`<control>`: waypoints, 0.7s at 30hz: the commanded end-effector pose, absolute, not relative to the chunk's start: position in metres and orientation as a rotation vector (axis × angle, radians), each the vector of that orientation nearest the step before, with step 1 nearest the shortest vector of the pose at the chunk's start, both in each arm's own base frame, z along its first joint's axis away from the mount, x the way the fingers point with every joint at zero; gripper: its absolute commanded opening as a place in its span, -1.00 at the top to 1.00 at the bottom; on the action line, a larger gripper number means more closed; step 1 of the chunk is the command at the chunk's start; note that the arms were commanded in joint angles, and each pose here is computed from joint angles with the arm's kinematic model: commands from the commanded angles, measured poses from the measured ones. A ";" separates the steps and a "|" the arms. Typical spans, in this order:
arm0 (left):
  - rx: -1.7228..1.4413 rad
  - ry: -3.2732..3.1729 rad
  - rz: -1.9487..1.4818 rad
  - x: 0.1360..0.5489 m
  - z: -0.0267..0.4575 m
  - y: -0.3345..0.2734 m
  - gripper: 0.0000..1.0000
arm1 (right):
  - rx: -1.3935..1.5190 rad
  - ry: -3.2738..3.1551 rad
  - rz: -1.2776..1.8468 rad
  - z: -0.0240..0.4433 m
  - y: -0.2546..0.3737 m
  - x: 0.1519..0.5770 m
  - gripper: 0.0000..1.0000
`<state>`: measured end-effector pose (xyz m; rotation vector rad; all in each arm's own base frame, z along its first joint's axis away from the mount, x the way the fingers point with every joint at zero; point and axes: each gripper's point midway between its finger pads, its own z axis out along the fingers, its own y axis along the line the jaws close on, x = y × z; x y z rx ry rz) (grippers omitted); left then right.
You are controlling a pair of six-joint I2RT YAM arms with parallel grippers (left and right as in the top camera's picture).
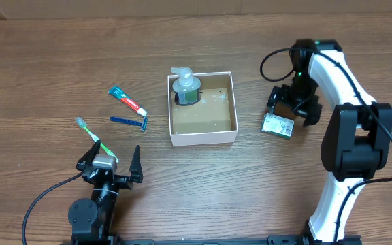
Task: Pack container
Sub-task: 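Move the right gripper to the green Dettol soap bar and grasp it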
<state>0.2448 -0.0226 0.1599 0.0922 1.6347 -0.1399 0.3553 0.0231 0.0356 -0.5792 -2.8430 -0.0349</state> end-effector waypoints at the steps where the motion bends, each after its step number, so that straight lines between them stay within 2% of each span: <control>1: 0.080 1.631 -0.131 0.245 0.160 -0.020 -1.00 | -0.436 -2.845 -0.198 0.023 0.043 0.348 -1.00; 10: 0.080 1.631 -0.131 0.245 0.160 -0.020 -1.00 | -0.325 -2.876 -0.299 0.018 0.054 0.353 -1.00; 21: 0.080 1.631 -0.131 0.245 0.160 -0.020 -1.00 | -0.157 -2.897 -0.184 0.006 0.073 0.342 -1.00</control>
